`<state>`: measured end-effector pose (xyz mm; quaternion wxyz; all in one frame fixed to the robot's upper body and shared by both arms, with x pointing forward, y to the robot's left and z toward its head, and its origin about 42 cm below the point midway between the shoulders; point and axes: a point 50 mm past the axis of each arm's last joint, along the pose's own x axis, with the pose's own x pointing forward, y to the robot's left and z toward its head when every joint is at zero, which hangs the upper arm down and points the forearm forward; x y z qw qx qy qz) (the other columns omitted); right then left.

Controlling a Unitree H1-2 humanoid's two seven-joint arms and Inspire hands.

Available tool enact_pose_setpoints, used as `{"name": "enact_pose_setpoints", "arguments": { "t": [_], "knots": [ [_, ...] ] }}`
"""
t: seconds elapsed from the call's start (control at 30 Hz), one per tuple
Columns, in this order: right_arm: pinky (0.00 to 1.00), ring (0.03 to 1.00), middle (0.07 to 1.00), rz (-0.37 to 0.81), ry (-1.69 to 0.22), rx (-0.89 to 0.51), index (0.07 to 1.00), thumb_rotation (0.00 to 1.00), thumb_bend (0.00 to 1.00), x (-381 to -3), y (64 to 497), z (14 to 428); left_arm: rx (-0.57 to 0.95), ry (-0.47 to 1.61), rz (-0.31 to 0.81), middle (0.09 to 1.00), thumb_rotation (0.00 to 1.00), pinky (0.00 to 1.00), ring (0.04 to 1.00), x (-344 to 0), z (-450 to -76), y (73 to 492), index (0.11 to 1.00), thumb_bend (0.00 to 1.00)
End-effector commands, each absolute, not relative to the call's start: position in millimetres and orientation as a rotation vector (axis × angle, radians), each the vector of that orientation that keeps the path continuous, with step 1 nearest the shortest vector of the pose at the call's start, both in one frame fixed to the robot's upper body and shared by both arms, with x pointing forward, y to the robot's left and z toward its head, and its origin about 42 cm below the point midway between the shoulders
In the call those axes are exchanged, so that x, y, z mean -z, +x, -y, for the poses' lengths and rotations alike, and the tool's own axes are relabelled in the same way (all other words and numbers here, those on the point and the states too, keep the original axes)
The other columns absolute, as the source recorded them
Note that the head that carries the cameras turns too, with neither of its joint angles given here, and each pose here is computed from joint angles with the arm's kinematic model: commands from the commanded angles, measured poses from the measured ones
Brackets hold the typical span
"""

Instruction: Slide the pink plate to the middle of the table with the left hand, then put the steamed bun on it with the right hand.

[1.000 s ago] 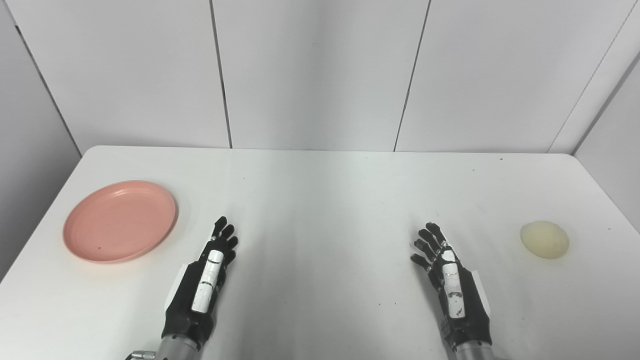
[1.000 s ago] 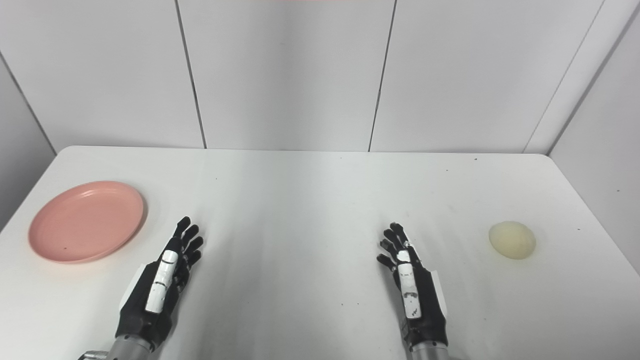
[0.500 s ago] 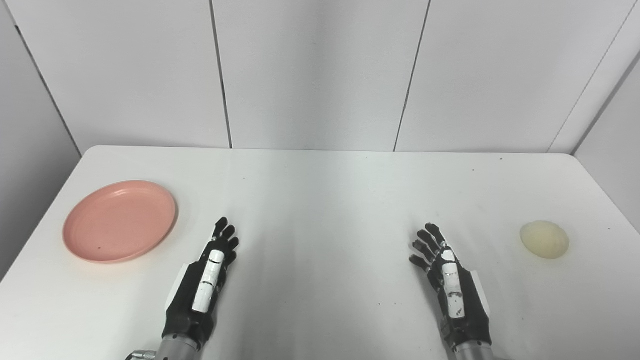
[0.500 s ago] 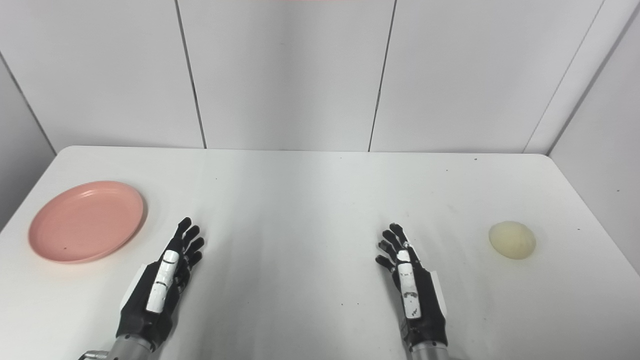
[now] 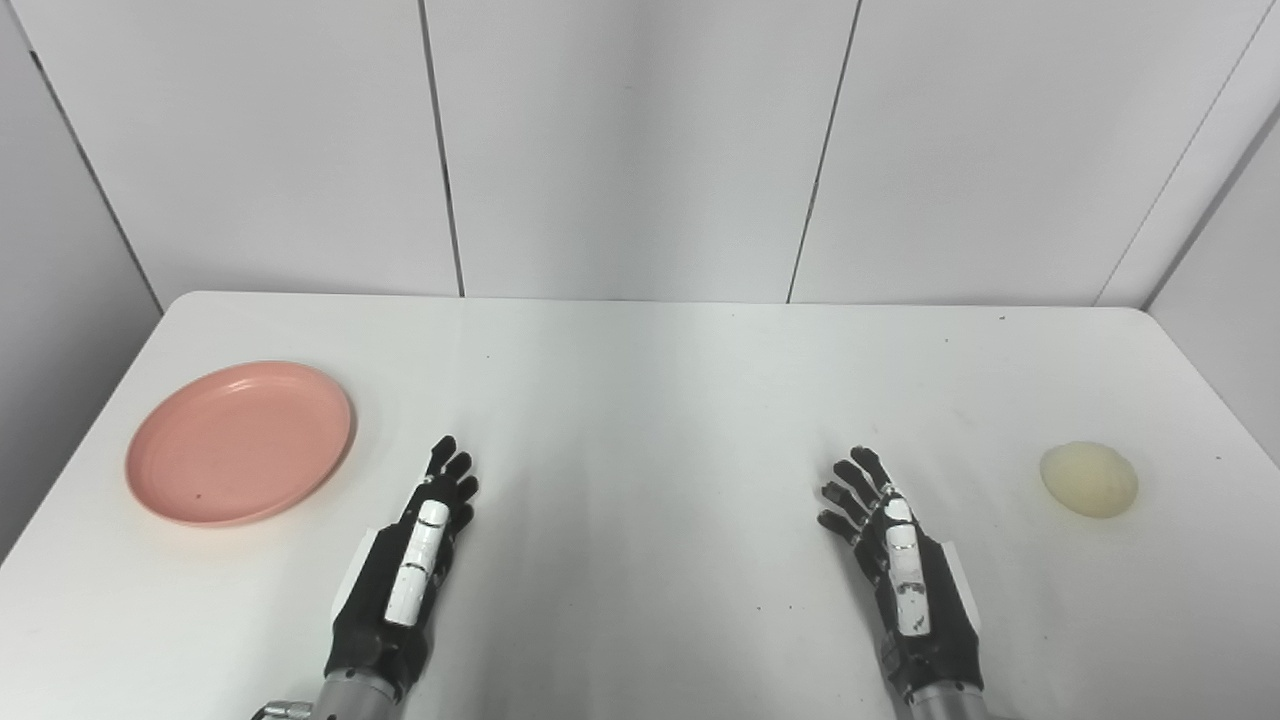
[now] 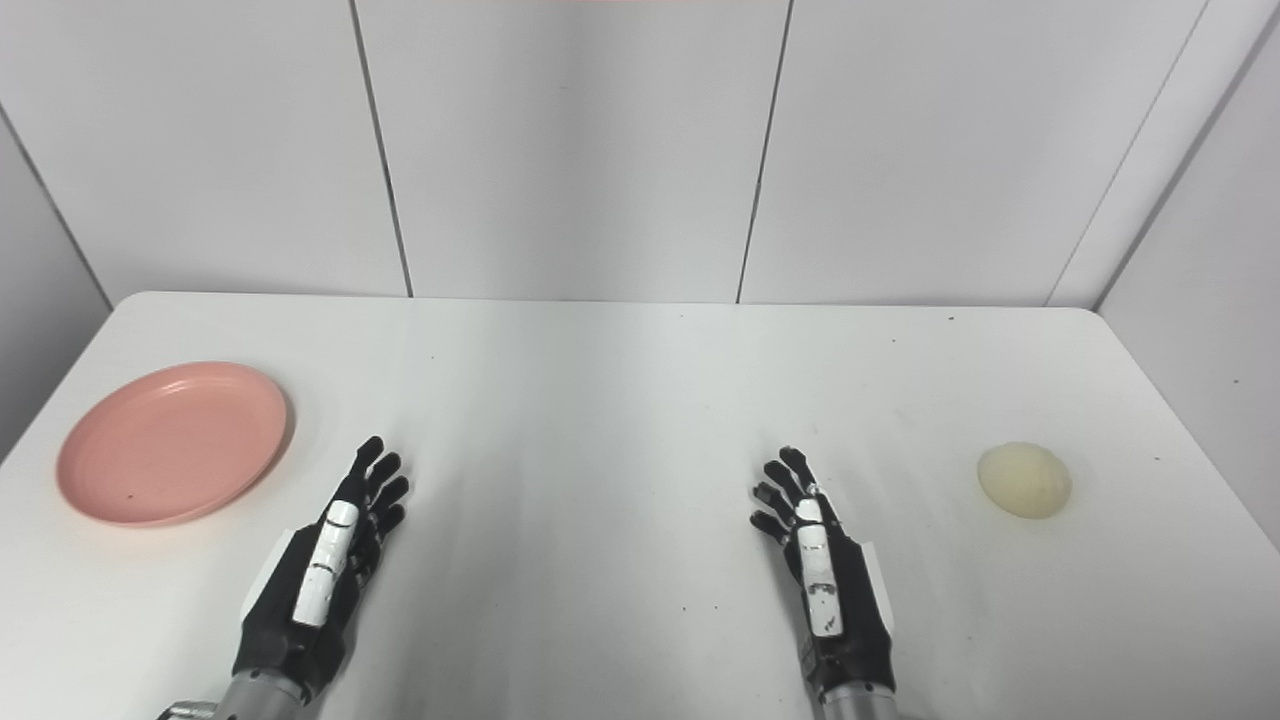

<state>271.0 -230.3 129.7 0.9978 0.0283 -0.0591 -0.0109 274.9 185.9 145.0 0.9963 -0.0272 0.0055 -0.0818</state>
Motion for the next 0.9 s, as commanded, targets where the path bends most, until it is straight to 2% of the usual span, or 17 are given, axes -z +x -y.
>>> {"name": "enact_pose_setpoints", "arguments": {
  "t": [0.0, 0.87],
  "knots": [
    [0.83, 0.856, 0.891, 0.166, 0.066, 0.009, 0.904, 1.00, 0.79, -142.9, 274.3, 228.1, 0.175, -0.053, 0.062, 0.994, 0.93, 1.00, 0.979, -163.0, -184.7, 280.7, 1.000, 0.62],
    [0.83, 0.839, 0.901, 0.158, 0.065, -0.010, 0.917, 1.00, 0.81, -144.0, 273.8, 228.6, 0.191, -0.074, 0.053, 0.997, 0.90, 1.00, 0.975, -164.7, -184.2, 279.9, 1.000, 0.63]
  ]
}}
